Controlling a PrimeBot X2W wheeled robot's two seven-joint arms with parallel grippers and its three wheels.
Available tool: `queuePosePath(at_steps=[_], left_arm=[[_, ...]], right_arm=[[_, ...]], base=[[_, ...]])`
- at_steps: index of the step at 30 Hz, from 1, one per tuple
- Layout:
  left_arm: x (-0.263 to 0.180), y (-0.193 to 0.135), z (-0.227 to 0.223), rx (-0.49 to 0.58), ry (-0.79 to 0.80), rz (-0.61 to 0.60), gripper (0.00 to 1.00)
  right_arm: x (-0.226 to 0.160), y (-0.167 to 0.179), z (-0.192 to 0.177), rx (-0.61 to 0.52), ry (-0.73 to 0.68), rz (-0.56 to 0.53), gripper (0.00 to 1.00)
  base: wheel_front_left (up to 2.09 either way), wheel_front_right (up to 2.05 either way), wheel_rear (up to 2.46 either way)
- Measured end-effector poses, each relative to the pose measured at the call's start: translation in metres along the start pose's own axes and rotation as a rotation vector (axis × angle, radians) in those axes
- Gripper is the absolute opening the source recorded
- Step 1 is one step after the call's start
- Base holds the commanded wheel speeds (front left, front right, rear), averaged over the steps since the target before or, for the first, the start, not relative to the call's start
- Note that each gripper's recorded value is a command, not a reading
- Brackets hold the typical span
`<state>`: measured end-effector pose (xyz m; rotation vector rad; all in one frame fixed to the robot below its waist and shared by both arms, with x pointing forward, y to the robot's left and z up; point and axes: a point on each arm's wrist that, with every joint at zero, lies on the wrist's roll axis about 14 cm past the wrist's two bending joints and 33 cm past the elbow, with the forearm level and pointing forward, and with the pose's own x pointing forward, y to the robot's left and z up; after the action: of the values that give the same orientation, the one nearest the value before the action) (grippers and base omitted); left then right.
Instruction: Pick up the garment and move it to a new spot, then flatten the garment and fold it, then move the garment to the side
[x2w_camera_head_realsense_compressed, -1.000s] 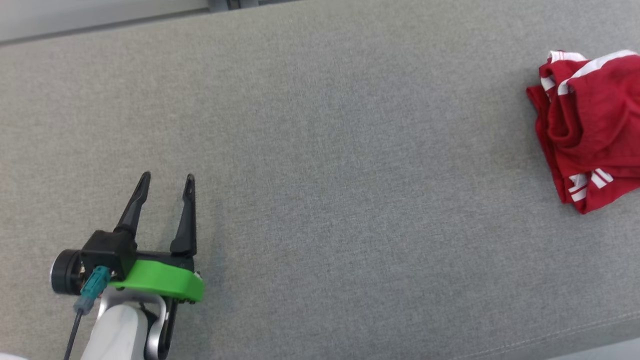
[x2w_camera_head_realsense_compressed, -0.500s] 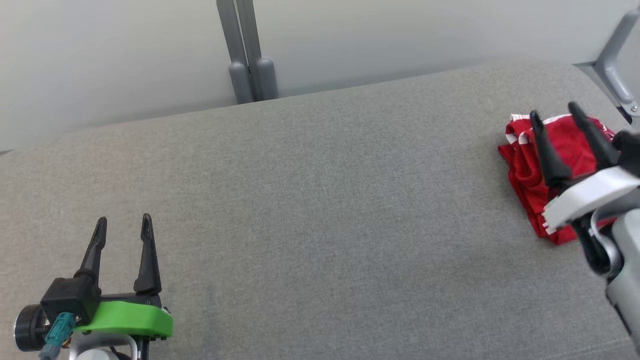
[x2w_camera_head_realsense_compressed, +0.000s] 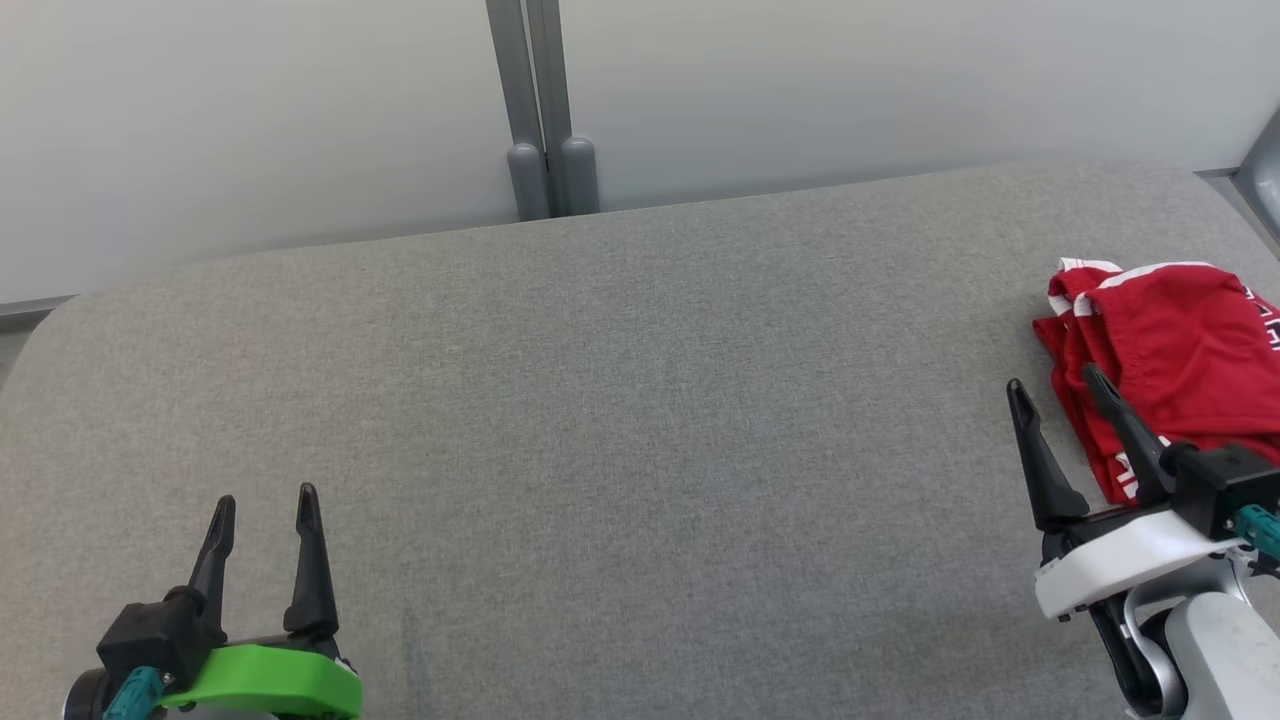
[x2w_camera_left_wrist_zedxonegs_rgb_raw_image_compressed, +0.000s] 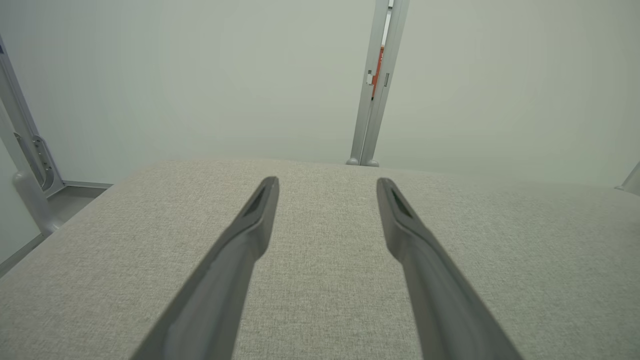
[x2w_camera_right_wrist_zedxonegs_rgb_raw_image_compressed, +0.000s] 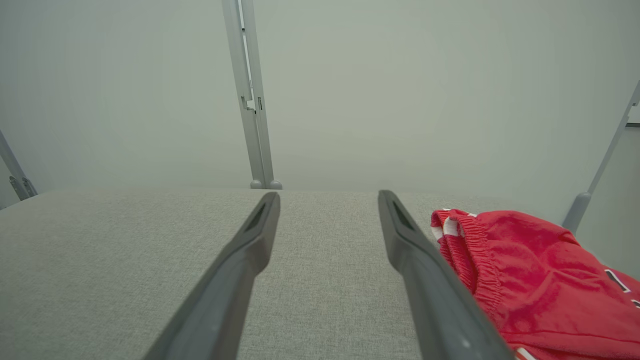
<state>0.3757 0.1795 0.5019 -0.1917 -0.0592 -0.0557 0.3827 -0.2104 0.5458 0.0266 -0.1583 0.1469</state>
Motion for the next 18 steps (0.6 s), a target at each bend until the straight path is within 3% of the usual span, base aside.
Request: queuePosePath(at_steps=[18], left_arm=[[-0.0079,-0.0008,-0.0066,-0.006,0.012,0.004,1.0]], right_arm=[[-0.0075,0.0106,0.0012,-0.006,-0.012,0.01,1.0]], base=[[0.0,0.0,0.0]])
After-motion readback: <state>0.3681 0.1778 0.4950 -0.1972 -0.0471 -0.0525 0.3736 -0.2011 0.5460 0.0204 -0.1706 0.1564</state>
